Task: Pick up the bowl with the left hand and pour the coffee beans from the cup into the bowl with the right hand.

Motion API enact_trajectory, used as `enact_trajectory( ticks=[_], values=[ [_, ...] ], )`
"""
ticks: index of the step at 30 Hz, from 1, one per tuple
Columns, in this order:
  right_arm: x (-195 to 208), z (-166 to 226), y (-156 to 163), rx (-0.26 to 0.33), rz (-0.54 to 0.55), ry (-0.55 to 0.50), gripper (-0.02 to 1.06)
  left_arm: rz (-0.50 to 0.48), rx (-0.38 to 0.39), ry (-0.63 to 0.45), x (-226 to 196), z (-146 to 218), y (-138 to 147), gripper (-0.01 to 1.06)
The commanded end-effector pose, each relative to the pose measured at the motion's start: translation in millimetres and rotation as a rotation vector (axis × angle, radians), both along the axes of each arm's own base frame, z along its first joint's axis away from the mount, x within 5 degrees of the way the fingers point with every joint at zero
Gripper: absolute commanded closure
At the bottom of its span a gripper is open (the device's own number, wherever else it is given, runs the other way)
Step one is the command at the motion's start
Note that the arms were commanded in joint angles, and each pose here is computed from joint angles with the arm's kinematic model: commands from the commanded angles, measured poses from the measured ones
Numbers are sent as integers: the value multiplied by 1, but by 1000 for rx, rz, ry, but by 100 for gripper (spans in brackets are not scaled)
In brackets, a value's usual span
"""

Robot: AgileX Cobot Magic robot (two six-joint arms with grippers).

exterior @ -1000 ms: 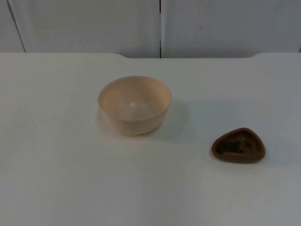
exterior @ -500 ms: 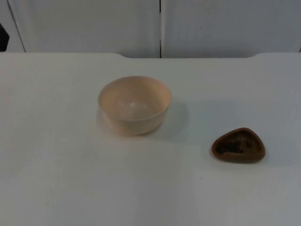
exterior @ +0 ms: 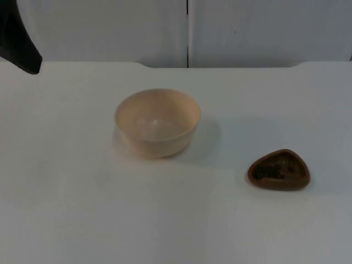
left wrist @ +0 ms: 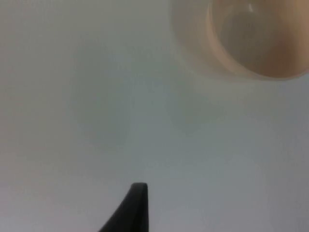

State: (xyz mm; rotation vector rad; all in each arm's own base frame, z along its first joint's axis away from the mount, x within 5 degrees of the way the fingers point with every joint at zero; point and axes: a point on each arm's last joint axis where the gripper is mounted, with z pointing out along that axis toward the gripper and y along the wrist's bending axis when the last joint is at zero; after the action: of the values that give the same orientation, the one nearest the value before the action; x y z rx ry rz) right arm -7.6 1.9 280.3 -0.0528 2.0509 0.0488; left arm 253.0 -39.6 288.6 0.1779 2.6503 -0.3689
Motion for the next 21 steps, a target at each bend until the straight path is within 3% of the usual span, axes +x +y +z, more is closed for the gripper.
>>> enact_trajectory(
  ticks=[1,21],
  values=[
    [0,0,0,1,-1,-6,-1,-19,-14,-20,8,-4,-10,5],
    [0,0,0,1,-1,-8,-1,-41,-7,12,75,-31,-31,5]
  ],
)
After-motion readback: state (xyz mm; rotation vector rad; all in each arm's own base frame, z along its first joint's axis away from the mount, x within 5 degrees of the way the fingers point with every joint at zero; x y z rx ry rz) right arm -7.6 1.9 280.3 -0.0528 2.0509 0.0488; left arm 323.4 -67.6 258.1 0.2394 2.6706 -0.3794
